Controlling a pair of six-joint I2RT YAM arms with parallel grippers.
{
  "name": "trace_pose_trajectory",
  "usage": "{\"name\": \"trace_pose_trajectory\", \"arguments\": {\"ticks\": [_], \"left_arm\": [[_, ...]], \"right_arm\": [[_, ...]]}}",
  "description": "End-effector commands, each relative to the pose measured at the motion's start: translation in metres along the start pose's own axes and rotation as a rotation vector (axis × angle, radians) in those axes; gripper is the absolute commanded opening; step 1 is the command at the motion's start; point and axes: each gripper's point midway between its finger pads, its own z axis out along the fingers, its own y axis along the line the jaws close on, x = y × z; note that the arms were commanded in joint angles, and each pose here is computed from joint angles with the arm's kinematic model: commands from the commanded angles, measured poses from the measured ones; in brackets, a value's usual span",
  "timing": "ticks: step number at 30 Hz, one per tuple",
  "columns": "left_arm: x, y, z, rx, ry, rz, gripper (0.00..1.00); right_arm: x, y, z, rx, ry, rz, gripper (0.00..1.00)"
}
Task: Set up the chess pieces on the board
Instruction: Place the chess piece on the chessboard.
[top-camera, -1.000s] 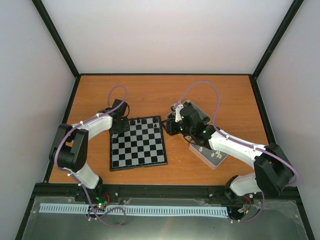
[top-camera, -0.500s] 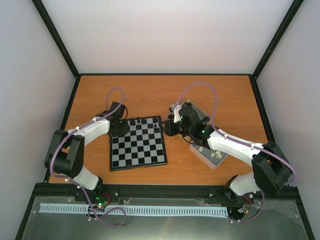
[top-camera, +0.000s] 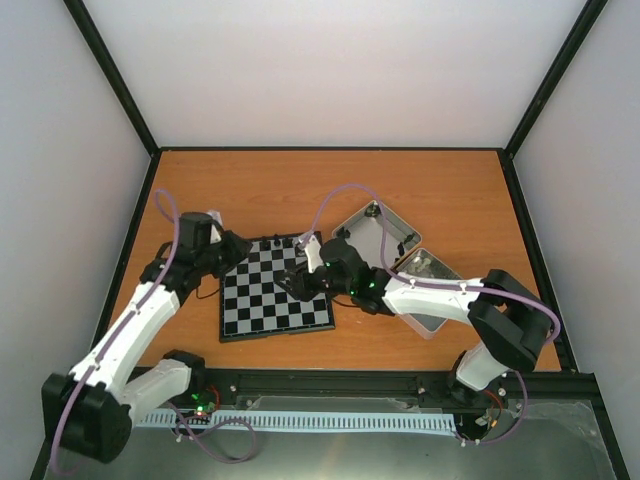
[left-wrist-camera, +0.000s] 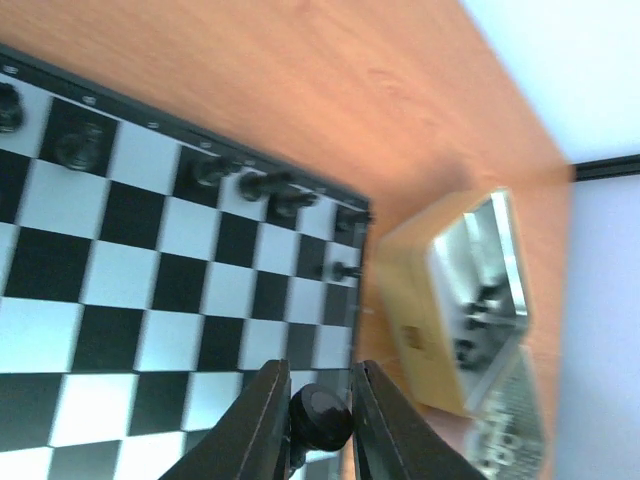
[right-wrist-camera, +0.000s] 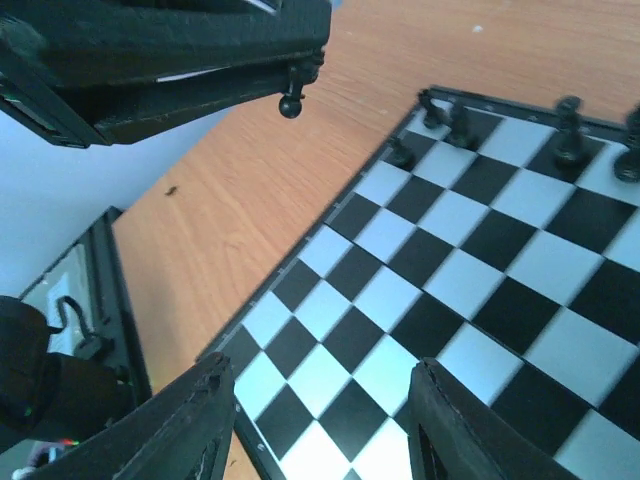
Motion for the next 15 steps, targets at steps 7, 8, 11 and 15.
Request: {"name": "trace_pose_trajectory", "arguments": {"ticks": [7, 8, 11, 15], "left_arm": [[0.018, -0.063, -0.045, 0.403, 0.106, -0.349, 0.18], [0.019, -0.065, -0.047, 0.418, 0.115, -0.378, 0.18], [0.021, -0.069, -0.055, 0.450, 0.129, -0.436, 0.18], [0.022, -0.072, -0.063, 0.480, 0.136, -0.491, 0.18]], "right_arm": [[-0.064, 0.057, -0.009, -0.144, -0.347, -0.130, 0.50], [-0.067, 0.055, -0.008, -0.111, -0.368, -0.158, 0.50], [-0.074, 0.050, -0.010, -0.046, -0.426, -0.210, 0.49], [-0.083, 0.050, -0.013, -0.034, -0.474, -0.230, 0.48]]}}
